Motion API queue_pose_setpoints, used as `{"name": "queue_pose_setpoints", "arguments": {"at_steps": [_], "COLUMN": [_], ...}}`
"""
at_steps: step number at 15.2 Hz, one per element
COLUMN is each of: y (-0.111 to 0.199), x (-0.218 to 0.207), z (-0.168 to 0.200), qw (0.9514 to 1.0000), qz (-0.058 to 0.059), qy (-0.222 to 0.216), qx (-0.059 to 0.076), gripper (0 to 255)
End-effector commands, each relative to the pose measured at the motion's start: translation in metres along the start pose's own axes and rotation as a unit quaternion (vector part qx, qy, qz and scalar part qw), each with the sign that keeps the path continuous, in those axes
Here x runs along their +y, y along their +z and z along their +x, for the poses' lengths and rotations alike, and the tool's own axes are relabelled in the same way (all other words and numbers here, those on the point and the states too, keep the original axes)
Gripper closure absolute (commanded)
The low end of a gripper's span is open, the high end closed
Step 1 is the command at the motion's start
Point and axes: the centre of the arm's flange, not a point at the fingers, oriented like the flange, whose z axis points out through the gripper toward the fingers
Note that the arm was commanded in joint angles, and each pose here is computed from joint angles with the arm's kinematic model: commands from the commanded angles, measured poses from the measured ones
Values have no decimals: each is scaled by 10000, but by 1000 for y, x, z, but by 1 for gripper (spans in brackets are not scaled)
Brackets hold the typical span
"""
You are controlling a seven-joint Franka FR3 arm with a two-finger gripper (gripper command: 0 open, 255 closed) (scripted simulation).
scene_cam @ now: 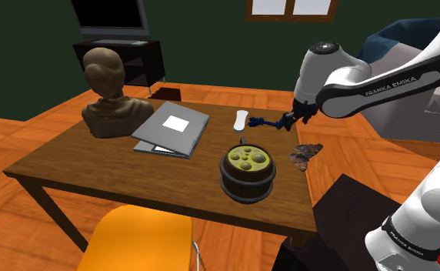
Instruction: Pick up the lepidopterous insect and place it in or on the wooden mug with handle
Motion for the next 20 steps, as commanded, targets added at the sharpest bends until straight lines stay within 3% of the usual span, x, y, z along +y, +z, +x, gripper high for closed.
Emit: {"name": "queue_pose_setpoints", "arguments": {"at_steps": [1, 5, 10, 20], "y": [12, 36, 60, 98], "x": [4, 9, 7, -3], "z": [-13, -48, -91, -99], "qw": [9993, 9931, 9778, 9778], "qz": [192, 613, 1098, 1098], "qy": [236, 751, 1343, 1343], "qx": [-204, -655, -1175, -1175], "gripper": [0, 0, 0, 0]}}
